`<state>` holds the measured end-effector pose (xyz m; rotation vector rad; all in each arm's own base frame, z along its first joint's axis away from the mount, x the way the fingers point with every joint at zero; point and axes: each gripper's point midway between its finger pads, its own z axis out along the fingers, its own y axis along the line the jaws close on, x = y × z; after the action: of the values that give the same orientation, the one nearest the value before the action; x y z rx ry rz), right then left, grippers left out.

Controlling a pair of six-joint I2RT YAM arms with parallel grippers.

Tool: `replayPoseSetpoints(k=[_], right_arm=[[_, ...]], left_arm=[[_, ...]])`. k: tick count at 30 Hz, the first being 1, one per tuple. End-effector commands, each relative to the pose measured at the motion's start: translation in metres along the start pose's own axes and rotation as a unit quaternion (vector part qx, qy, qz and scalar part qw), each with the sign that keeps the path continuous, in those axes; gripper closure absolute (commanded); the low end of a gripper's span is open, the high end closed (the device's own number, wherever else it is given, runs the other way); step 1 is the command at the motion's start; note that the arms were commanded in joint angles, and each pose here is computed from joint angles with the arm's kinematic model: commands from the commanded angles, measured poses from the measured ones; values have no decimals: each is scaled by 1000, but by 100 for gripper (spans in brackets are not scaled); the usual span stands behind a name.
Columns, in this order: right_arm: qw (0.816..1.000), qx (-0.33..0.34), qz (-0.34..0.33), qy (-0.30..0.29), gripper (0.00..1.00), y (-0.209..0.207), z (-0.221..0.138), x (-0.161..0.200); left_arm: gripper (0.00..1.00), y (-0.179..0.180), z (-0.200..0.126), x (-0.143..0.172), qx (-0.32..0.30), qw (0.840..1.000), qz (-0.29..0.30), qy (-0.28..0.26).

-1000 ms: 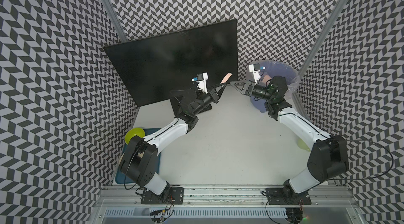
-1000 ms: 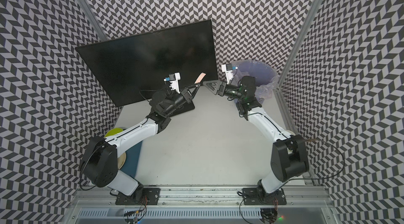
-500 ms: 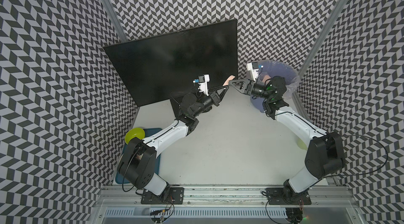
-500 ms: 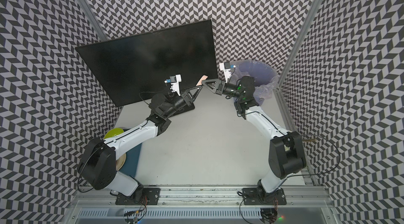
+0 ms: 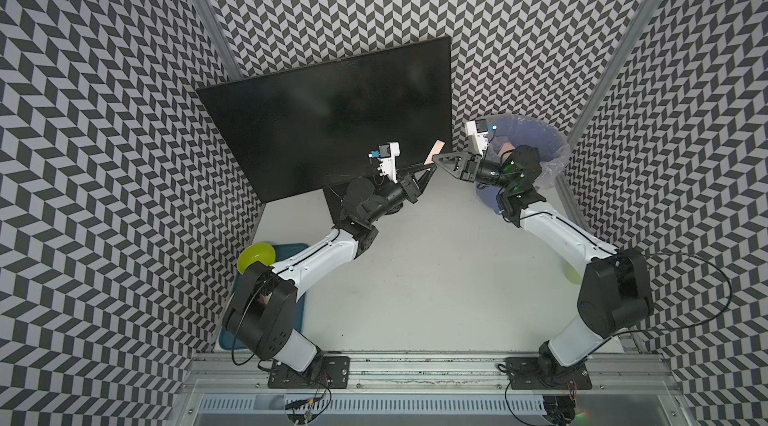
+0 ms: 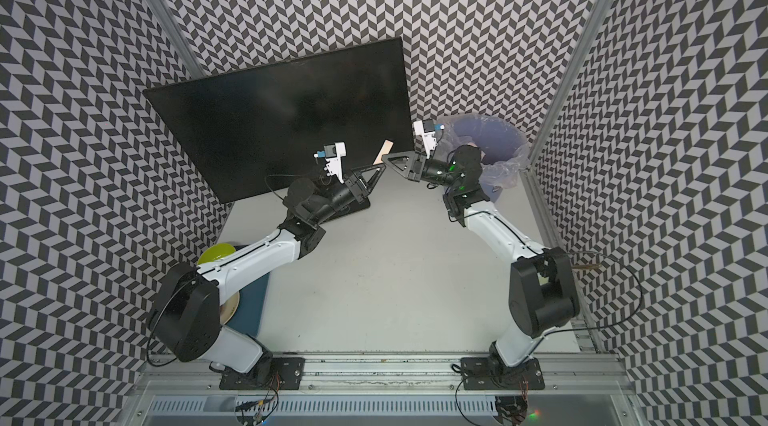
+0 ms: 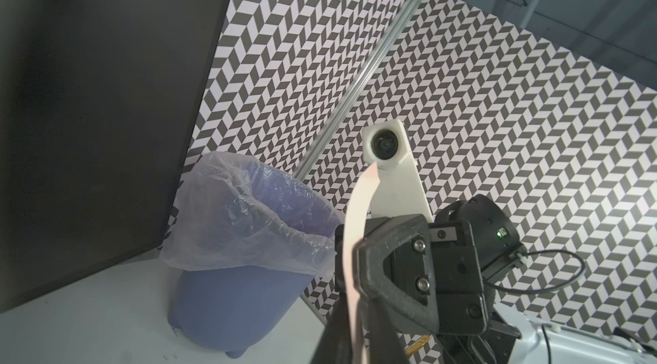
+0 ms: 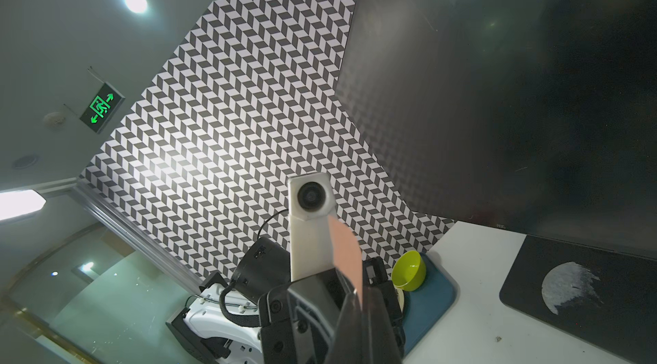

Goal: Remove the sticky note from the monitor
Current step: Tear off the sticky note from the monitor, then place the sticky note in the trash bin.

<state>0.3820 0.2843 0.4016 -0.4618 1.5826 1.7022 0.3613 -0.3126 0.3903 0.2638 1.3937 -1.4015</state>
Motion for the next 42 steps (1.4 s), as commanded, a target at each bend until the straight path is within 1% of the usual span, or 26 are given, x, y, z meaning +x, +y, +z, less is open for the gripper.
replayPoseSetpoints(k=[1, 2, 4, 6, 8, 11, 15, 18, 21, 24, 25, 26, 27, 29, 30, 32, 33, 37, 39, 42], right_arm=[[999, 10, -47, -12, 100, 9, -8, -19], [998, 23, -50, -16, 100, 3, -14, -23], [996, 56, -60, -26, 100, -9, -31, -33], [991, 108, -77, -34, 100, -28, -52, -46], [978, 175, -103, -41, 100, -46, -76, -60], [949, 270, -150, -59, 100, -65, -116, -84], [909, 371, -174, -71, 100, -91, -172, -111], [867, 454, -198, -62, 100, -114, -205, -126], [828, 519, -211, -39, 100, -135, -225, -135], [803, 554, -219, -26, 100, -147, -235, -148], [798, 561, -222, -24, 100, -148, -236, -152], [793, 566, -223, -20, 99, -151, -237, -154], [791, 569, -225, -16, 92, -153, -237, -155], [788, 572, -228, -12, 70, -154, -236, -156], [787, 572, -230, -11, 61, -154, -235, -156], [789, 570, -229, -11, 46, -153, -233, -155], [790, 567, -231, -13, 41, -151, -231, -156], [790, 563, -241, -12, 25, -144, -221, -154], [795, 558, -237, -7, 21, -144, -217, -150], [808, 538, -237, -14, 18, -133, -208, -145]], left_arm=[[65, -17, -7, -9, 12, 999, 30, -4], [59, -16, -8, -9, 8, 999, 36, -3], [44, -14, -12, -10, -1, 999, 45, -1], [33, -8, -17, -11, -18, 999, 52, 0], [26, -1, -24, -14, -35, 998, 60, 1], [16, 11, -32, -18, -70, 994, 81, 9], [8, 29, -42, -17, -119, 986, 112, 33], [2, 40, -48, -16, -150, 979, 129, 50], [0, 47, -52, -17, -172, 974, 137, 61], [0, 51, -55, -19, -185, 968, 152, 72], [0, 52, -55, -19, -189, 967, 155, 76], [0, 53, -55, -20, -191, 966, 157, 78], [0, 53, -55, -20, -192, 965, 158, 80], [0, 53, -54, -21, -192, 965, 159, 80], [0, 53, -54, -21, -192, 965, 159, 82], [0, 54, -52, -19, -191, 965, 157, 86], [0, 55, -51, -18, -191, 965, 157, 89], [0, 57, -50, -17, -191, 964, 158, 93], [0, 58, -50, -17, -191, 964, 158, 95], [0, 60, -51, -17, -196, 962, 160, 99]])
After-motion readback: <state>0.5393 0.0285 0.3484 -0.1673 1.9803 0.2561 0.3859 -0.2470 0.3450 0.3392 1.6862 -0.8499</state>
